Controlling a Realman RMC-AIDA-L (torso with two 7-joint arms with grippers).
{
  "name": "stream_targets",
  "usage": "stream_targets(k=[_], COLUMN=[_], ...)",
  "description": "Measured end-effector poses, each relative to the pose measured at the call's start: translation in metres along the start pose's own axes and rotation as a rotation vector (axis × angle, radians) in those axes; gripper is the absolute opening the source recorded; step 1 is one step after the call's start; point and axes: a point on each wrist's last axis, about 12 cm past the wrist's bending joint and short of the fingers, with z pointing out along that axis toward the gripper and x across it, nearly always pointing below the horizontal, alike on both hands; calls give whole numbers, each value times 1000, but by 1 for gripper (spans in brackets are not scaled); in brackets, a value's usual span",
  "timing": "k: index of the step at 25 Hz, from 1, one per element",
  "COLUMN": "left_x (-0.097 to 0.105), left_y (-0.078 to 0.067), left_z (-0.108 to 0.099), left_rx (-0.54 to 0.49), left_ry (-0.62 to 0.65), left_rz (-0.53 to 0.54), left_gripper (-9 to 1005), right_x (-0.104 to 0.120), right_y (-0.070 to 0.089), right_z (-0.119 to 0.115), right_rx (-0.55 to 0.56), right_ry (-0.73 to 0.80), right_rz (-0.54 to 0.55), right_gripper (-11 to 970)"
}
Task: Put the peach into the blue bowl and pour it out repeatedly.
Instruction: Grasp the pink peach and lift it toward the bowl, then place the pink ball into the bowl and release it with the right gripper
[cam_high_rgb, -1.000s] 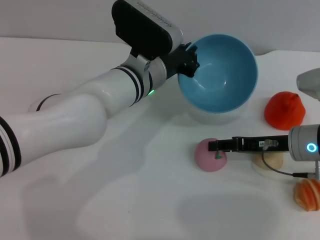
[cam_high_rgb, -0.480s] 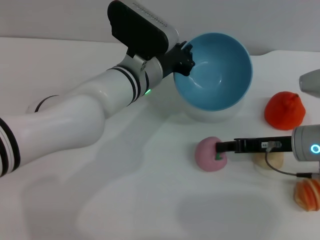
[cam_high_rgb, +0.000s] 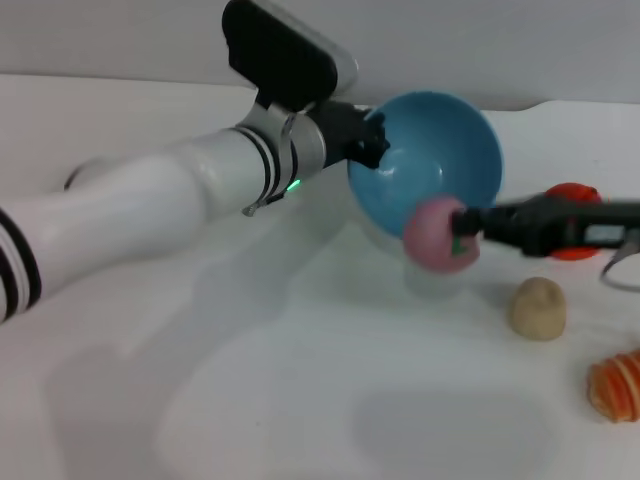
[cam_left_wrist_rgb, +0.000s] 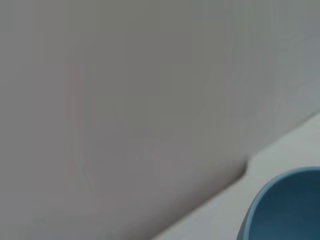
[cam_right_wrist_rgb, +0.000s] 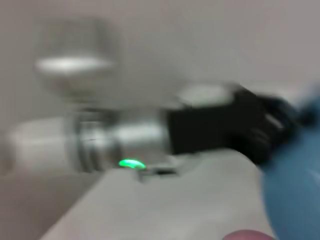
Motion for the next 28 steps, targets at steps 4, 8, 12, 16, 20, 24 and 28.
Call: stream_targets(k=[4, 8, 12, 16, 20, 24, 28], left_x=[-7, -12, -14, -14, -15, -13, -11], left_y=[-1, -7, -7, -8, -8, -9, -10], left_z=[3, 5, 7, 7, 7, 7, 6], left_rx=[64, 105, 111, 113, 115, 118, 132], left_ry=[57, 80, 95, 98, 98, 104, 119], left_rz=[-19, -21, -29, -29, -27, -29, -32], left_gripper=[0, 0, -1, -1, -1, -1, 0], right_x=[-17, -15, -4, 3, 5, 7, 10], right_y=[2, -4, -16, -24, -26, -27, -28], right_z=[-20, -21, -17, -14, -14, -15, -17], right_rx=[29, 67, 142, 196, 209, 211, 225], right_ry=[-87, -117, -122, -127, -149, -164, -167], right_rz=[-58, -72, -57, -33, -60, -59, -56], right_gripper=[41, 42, 44, 46, 47, 183, 309])
